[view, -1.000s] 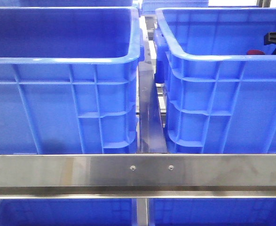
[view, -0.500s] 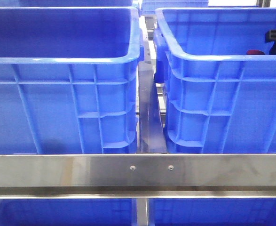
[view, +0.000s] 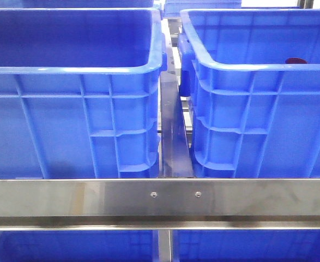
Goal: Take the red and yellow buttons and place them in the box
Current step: 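Open the right gripper and raise it out of the bin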
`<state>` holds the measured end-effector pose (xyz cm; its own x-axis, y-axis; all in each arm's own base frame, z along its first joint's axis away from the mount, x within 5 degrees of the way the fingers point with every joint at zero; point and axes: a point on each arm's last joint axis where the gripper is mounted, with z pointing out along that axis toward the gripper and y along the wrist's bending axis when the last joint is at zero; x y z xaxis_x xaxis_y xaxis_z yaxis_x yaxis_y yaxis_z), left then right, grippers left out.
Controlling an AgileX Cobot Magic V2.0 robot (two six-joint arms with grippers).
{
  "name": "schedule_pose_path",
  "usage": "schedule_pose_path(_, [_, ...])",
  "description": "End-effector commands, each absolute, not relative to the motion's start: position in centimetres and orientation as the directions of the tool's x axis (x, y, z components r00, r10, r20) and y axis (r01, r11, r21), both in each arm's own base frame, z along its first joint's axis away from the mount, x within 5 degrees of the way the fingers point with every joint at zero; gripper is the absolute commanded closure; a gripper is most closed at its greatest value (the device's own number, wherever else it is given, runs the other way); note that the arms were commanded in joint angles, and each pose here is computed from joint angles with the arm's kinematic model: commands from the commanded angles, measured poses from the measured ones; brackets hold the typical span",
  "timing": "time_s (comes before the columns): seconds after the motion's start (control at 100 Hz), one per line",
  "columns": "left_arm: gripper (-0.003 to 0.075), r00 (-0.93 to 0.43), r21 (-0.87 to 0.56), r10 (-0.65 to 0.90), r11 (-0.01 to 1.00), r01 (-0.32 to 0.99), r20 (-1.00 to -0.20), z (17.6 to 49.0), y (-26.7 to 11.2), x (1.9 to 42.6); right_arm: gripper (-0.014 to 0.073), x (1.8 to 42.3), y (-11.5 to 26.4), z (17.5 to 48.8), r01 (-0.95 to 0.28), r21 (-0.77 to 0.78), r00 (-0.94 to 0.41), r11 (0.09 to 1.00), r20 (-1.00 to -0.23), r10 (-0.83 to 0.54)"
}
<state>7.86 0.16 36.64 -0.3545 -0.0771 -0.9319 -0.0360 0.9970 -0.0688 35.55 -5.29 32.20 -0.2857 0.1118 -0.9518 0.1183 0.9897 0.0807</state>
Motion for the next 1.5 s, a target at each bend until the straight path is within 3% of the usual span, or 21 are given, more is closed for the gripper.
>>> schedule_pose_path(0.0, [0.0739,-0.269,-0.078,-0.081,0.997,-0.024,-0.960,38.0,0.1,8.0,0.0106,32.9,-4.7,35.8,0.092,0.105,-0.178,0.990,-0.977,0.121])
schedule_pose_path(0.42, [0.0739,-0.269,-0.078,-0.081,0.997,-0.024,-0.960,38.0,0.1,8.0,0.0106,21.2,-2.5,38.0,0.053,0.094,-0.025,0.994,-0.995,0.095])
schedule_pose_path(0.93, [0.0739,-0.269,-0.078,-0.081,0.997,-0.024,-0.960,38.0,0.1,8.0,0.0112,10.3,0.1,34.1,-0.039,0.065,0.139,0.997,-0.988,0.070])
schedule_pose_path(1.04, [0.0739,-0.269,-0.078,-0.081,0.997,-0.024,-0.960,38.0,0.1,8.0,0.0204,9.3,0.2,33.5,-0.039,0.061,0.160,0.997,-0.985,0.067])
schedule_pose_path(1.33, [0.0739,-0.269,-0.078,-0.081,0.997,-0.024,-0.960,38.0,0.1,8.0,0.0665,8.9,0.3,33.3,-0.042,0.058,0.173,0.997,-0.983,0.065])
schedule_pose_path(1.49, [0.0739,-0.269,-0.078,-0.081,0.997,-0.024,-0.960,38.0,0.1,8.0,0.0663,8.9,0.3,33.4,-0.046,0.060,0.174,0.997,-0.983,0.067])
